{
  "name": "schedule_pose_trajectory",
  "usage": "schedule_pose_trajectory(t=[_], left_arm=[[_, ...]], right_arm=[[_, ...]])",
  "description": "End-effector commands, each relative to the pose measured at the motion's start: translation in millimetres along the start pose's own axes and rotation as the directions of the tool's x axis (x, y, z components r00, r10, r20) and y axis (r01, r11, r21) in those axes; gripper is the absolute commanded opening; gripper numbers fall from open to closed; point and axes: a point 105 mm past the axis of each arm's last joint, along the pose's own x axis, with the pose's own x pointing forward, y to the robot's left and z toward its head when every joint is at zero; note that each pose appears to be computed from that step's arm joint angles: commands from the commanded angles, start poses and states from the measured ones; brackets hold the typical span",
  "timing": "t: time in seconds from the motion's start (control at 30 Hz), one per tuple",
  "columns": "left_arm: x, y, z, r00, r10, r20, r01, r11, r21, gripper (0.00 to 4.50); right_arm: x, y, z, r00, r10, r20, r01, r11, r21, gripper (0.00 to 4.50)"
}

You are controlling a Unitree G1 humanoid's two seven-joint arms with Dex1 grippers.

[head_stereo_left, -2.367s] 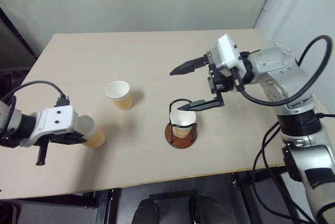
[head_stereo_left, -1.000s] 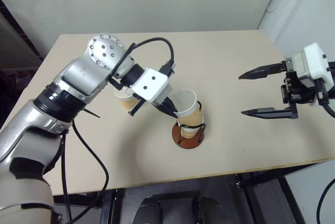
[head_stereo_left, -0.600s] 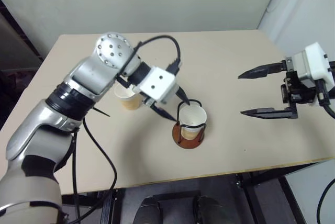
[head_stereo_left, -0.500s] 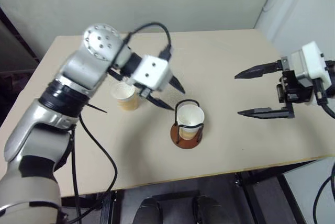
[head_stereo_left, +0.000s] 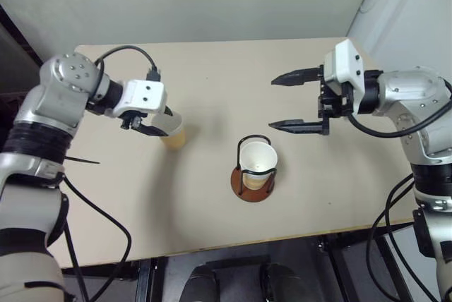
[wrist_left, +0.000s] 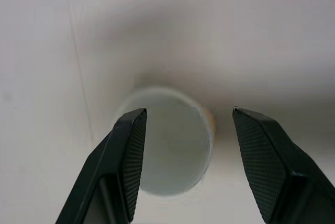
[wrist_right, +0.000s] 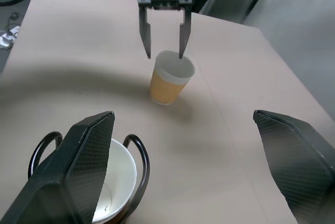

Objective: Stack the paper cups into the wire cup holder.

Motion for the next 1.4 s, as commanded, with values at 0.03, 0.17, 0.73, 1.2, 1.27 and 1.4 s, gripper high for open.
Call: schedule_pose_trajectory(t=[0.03,0.17,0.73,1.2,1.27,1.4], left_arm=[[-5.4,7.6,-2.4,0.999,0.021,-0.035,-0.02,0.999,0.027,2.78],[1.1,6.8,-7.6,0.998,-0.004,-0.058,0.005,1.0,0.028,2.78],[7.4,0.4,17.7,0.993,-0.1,0.056,0.095,0.991,0.091,0.04],[-54.3,-22.2,162.3,0.819,-0.278,0.503,0.045,0.904,0.425,0.04],[-46.9,-30.8,165.8,0.808,-0.334,0.485,0.088,0.882,0.462,0.04],[-34.5,-37.2,165.4,0.801,-0.391,0.453,0.143,0.861,0.489,0.04]], right_arm=[[-10.3,-0.5,15.7,1.0,-0.016,0.013,0.017,0.998,-0.059,4.43],[-13.4,1.4,16.7,1.0,-0.027,0.006,0.027,0.998,-0.054,4.43],[-25.3,10.7,22.0,1.0,-0.02,-0.006,0.019,0.999,-0.034,4.43],[-94.4,35.0,39.6,0.999,0.05,0.004,-0.05,0.998,0.044,4.43],[-94.7,36.9,39.5,0.999,0.047,-0.001,-0.047,0.998,0.043,4.43],[-93.4,39.2,37.8,0.999,0.042,-0.011,-0.041,0.998,0.041,4.43]])
